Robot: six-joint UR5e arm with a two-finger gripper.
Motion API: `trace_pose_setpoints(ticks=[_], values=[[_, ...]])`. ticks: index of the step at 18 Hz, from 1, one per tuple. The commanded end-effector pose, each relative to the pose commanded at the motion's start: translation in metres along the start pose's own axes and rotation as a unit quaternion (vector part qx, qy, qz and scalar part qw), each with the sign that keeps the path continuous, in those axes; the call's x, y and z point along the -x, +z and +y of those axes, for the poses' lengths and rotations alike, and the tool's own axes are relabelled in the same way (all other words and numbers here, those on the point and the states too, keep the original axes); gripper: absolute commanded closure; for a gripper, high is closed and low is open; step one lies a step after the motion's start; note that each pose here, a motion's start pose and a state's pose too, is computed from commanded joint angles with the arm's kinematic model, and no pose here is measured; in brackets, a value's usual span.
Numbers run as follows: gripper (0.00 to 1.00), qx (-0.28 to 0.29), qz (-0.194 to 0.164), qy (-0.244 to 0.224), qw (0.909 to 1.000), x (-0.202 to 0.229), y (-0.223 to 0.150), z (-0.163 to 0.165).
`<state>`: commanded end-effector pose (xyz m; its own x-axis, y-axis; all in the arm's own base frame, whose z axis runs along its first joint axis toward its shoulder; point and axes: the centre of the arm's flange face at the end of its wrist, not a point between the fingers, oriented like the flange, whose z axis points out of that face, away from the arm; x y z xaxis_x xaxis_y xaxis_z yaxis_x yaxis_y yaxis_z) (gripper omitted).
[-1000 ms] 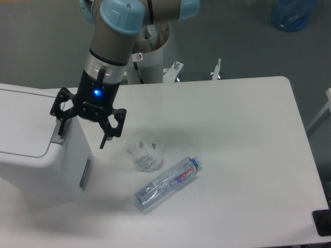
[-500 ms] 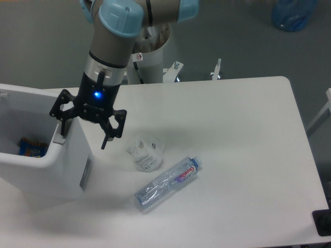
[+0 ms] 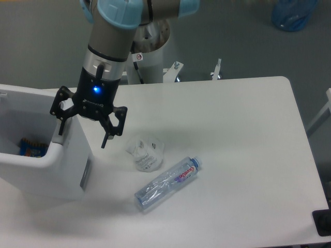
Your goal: Open the trash can
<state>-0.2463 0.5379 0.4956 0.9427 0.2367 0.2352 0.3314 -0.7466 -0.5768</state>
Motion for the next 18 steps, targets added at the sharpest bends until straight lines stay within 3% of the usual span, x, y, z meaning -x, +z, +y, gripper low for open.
trace_pose_setpoints(ticks=[3, 7, 11, 15, 16, 18], values=[[0.00, 0.014, -0.060, 0.027, 0.9978, 0.050, -0.005, 0.008], [0.00, 0.079, -0.138, 0.087, 0.9834, 0.126, 0.000, 0.034], [0.00, 0.124, -0.144, 0.112, 0.9753, 0.205, 0.014, 0.062], [0.00, 0.153, -0.152, 0.126, 0.9682, 0.252, 0.009, 0.082], [0.00, 0.169, -0.150, 0.150, 0.9625, 0.262, 0.013, 0.089], [0.00, 0.212, -0.151, 0.208, 0.9429, 0.277, 0.022, 0.100]])
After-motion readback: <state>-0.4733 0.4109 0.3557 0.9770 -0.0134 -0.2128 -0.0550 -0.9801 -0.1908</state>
